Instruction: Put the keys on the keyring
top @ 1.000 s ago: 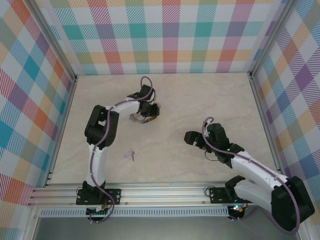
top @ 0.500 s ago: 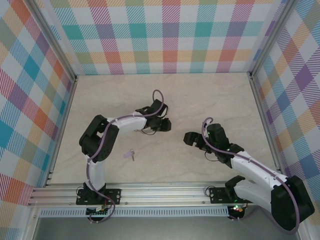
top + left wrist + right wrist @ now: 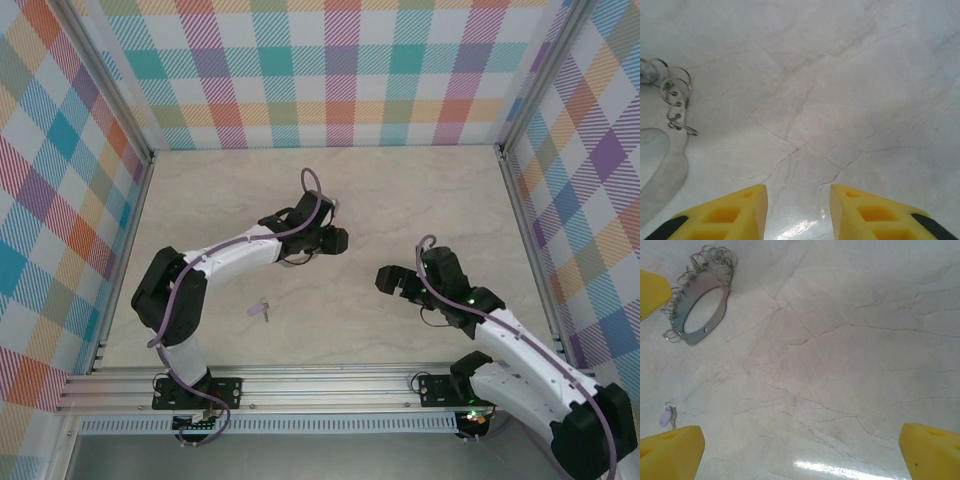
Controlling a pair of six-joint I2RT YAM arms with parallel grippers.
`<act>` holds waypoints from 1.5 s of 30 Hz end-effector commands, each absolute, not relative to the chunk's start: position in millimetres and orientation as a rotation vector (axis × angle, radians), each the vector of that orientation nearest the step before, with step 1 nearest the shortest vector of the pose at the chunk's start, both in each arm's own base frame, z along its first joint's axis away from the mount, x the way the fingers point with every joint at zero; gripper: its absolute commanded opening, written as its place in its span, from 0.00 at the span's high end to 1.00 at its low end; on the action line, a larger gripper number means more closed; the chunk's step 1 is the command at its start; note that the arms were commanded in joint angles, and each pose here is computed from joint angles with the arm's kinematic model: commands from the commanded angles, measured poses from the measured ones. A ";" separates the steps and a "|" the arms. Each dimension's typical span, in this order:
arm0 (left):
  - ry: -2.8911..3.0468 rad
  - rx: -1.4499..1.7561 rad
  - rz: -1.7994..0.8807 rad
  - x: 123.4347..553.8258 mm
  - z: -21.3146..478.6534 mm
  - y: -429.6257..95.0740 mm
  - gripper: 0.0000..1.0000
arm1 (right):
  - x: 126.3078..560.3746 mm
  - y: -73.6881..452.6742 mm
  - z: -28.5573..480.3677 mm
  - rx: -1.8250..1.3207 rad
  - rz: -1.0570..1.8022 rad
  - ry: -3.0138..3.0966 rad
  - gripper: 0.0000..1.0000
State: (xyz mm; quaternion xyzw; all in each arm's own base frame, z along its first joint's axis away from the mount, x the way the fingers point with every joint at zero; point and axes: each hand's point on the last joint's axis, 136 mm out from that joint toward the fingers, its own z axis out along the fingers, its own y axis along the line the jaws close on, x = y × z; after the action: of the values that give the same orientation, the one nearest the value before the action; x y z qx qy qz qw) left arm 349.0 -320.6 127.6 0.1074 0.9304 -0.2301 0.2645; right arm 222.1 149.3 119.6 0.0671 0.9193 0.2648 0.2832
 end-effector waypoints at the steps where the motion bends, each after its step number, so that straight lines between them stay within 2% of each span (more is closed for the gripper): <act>1: 2.497 0.317 -0.546 346.4 144.0 -307.5 0.53 | 207.3 139.8 123.9 0.152 0.667 2.488 0.00; 8: 2.443 0.334 -0.506 341.8 166.3 -286.2 0.30 | 212.6 145.3 151.3 0.112 0.689 2.456 0.02; 10: 2.433 0.327 -0.504 342.6 173.3 -279.6 0.26 | 215.5 149.5 156.3 0.104 0.706 2.453 0.02; 14: 2.408 0.307 -0.523 343.7 188.8 -269.4 0.09 | 213.5 151.7 158.1 0.111 0.731 2.458 0.03; 16: 2.407 0.304 -0.520 345.8 193.7 -266.3 0.07 | 212.1 152.0 157.7 0.096 0.733 2.459 0.04; 23: 2.441 0.275 -0.506 344.3 199.2 -256.1 0.00 | 204.1 160.0 144.1 0.067 0.776 2.530 0.06; 31: 2.510 0.260 -0.490 345.3 189.7 -243.6 0.00 | 214.5 184.1 165.6 -0.143 0.814 2.564 0.07; 35: 2.504 0.251 -0.494 352.4 177.0 -245.1 0.00 | 225.8 201.1 170.7 -0.261 0.862 2.528 0.11; 39: 2.511 0.194 -0.500 367.1 157.4 -244.1 0.00 | 243.0 217.3 162.2 -0.348 0.888 2.483 0.17; 45: 2.541 0.106 -0.582 388.4 132.2 -241.9 0.00 | 284.1 243.7 135.1 -0.380 0.897 2.476 0.32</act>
State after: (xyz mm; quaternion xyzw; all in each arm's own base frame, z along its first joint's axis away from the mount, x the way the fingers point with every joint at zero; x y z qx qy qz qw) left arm 377.4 -239.5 137.8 0.0541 0.9441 -0.1897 0.2642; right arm 258.8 221.0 123.8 -0.1050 0.9256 0.3027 0.2015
